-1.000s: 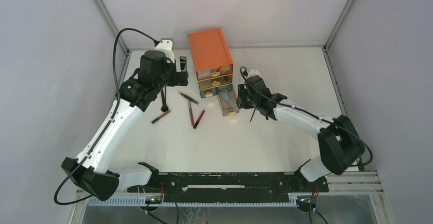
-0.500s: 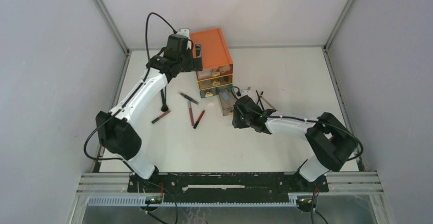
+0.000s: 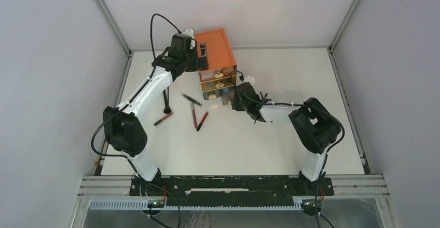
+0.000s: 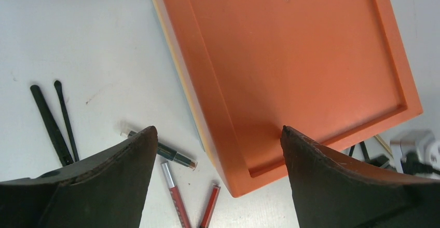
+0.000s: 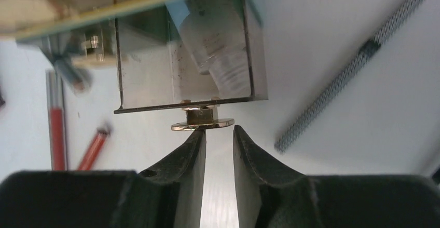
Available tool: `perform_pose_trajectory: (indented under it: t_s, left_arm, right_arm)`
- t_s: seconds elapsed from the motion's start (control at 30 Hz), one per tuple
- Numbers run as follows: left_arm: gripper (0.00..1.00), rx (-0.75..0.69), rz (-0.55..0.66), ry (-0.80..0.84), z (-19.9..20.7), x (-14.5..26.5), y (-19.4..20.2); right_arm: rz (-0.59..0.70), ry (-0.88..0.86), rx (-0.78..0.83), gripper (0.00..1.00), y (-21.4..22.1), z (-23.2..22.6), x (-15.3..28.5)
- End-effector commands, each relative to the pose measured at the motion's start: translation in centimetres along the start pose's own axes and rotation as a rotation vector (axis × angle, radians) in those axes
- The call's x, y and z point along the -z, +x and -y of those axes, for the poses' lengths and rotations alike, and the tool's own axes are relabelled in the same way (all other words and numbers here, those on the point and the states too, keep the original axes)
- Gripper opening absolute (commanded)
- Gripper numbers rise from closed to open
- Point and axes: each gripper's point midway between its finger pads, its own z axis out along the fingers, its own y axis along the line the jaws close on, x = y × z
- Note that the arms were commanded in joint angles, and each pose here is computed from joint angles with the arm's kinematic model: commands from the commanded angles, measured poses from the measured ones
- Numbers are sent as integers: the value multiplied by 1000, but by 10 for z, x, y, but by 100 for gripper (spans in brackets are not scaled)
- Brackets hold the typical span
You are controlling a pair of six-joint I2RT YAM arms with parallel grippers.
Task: Organize the makeup
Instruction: Close the drawer in the storage box.
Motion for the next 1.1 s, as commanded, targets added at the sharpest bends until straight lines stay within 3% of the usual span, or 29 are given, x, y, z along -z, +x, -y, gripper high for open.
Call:
perform_pose_trajectory:
  t_s: [0.0,0.17,0.33,0.67,0.9,1.07]
  left_arm:
    - [92,-3,-22,36,6,0,-1]
    - [92,0,-18,54,10,3,-4]
    - [92,13,8,85,17,14,-16]
    - [92,17,159,130,19,86,-49]
    - [92,22,159,61,-5,104,-22]
    - [88,57,123,-13,-19,89,35]
  right_arm:
    - [187,-45,-87,33,-62,-13,-22]
    - [260,-51,-170,33,-83,-7,-36]
    - [224,-113,-284,36,-81,-8,-54]
    - [248,-172,-325,39,-97,-20,-42]
    - [219,-215,-307,50,-83,-24,-6]
    - [226,-184,-308,56,-72,2,41]
